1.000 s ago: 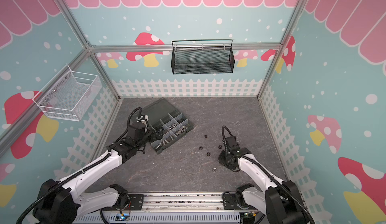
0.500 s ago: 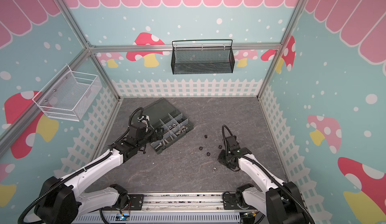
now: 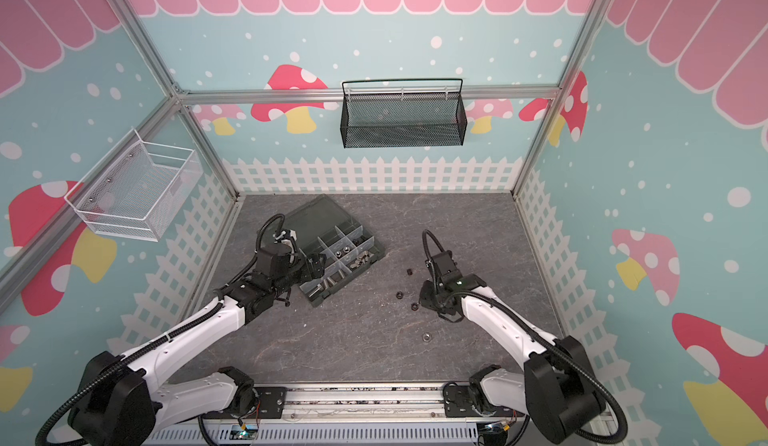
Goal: Sort the screws and nuts into containers
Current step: 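Lift and carry the silver nut with the right gripper over the nut compartment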
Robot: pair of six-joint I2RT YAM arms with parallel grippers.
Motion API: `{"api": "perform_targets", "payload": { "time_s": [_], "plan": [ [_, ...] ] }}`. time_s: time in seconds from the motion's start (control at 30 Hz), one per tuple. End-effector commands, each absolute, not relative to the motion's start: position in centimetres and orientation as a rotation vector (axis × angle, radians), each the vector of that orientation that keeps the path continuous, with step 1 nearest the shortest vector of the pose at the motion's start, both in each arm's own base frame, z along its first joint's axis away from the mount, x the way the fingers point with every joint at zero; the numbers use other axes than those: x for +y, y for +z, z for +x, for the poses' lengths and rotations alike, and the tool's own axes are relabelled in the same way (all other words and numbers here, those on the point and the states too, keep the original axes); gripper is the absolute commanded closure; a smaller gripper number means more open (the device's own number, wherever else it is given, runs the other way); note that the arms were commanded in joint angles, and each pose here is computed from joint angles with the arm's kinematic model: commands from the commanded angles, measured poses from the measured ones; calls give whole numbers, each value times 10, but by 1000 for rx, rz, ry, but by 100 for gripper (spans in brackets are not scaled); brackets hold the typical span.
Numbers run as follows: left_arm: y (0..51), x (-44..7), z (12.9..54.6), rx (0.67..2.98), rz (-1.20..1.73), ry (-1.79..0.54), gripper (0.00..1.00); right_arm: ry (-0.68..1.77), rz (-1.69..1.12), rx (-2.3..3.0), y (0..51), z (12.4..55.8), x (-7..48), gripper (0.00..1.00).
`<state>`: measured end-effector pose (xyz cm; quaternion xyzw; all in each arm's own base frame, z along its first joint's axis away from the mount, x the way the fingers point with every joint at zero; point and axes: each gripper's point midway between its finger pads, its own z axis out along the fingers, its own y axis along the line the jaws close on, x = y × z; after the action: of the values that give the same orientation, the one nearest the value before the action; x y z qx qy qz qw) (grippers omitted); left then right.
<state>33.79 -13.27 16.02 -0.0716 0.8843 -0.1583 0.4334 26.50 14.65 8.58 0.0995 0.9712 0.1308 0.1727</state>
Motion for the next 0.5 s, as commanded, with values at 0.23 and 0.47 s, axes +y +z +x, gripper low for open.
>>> {"api": "perform_targets", "payload": {
  "time_s": [0.23, 0.47],
  "plan": [
    [164, -106, 324, 2157, -291, -339, 0, 405, -192, 2625, 121, 363, 267, 93],
    [159, -96, 314, 2159, -323, -318, 0, 444, -379, 2569, 124, 409, 338, 92]
  ]
}}
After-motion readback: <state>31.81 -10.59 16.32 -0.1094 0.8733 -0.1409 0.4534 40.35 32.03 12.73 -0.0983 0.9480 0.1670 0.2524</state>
